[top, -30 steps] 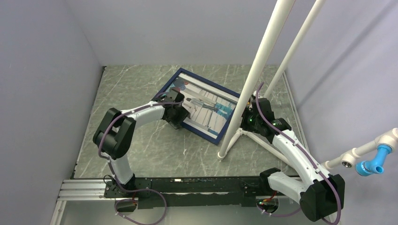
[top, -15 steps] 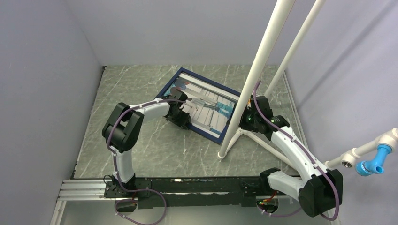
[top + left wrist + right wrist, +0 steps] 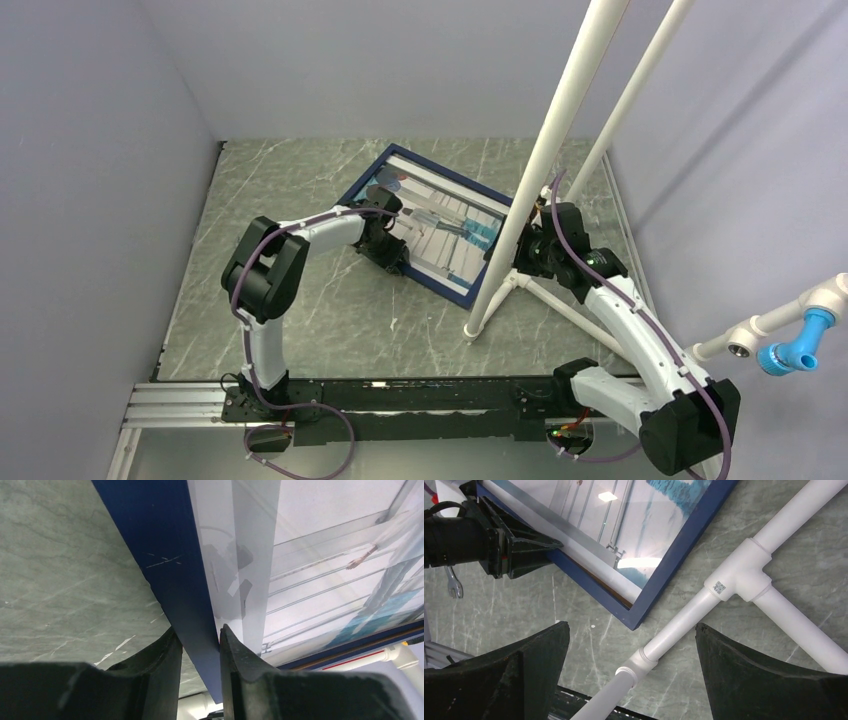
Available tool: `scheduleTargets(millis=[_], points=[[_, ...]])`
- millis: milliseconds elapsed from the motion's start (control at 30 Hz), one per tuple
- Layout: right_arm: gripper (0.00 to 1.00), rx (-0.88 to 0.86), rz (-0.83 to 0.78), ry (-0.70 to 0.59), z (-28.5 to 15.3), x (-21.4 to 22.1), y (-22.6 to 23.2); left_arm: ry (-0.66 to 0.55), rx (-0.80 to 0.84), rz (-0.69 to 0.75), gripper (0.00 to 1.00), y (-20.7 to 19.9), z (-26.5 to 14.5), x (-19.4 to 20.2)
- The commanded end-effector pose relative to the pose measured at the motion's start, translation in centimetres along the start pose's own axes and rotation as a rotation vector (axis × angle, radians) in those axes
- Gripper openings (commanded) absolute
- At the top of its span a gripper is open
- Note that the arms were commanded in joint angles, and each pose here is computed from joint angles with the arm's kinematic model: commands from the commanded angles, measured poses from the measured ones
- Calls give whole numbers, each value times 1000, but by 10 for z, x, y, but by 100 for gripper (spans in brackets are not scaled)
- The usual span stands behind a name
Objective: Take the photo out of the frame
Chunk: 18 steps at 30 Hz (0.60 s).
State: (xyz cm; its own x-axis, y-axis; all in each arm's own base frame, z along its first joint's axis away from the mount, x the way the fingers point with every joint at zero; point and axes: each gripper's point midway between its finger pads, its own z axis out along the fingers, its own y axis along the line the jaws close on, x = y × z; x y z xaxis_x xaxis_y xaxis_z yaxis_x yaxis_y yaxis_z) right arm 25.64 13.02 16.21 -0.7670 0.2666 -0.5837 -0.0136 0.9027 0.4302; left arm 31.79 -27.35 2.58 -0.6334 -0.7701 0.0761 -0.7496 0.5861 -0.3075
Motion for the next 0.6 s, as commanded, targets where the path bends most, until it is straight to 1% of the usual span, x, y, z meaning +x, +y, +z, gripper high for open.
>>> scheduleTargets(millis=[0,200,433,500,567], points=[[97,-32,-14,-65,-17,-17,11,21,140,97,0,-24,-38,8],[97,-30,1,-75,-15,-15,9,41,280,179,0,-37,-59,2],[98,-8,3,-113,-21,-14,1,79,457,212,0,-56,-76,-12],[98,1,4,-106,-19,-14,0,62,447,209,0,-54,-81,-18],[98,3,6,-100,-18,-14,0,7,432,220,0,-51,-86,-26]])
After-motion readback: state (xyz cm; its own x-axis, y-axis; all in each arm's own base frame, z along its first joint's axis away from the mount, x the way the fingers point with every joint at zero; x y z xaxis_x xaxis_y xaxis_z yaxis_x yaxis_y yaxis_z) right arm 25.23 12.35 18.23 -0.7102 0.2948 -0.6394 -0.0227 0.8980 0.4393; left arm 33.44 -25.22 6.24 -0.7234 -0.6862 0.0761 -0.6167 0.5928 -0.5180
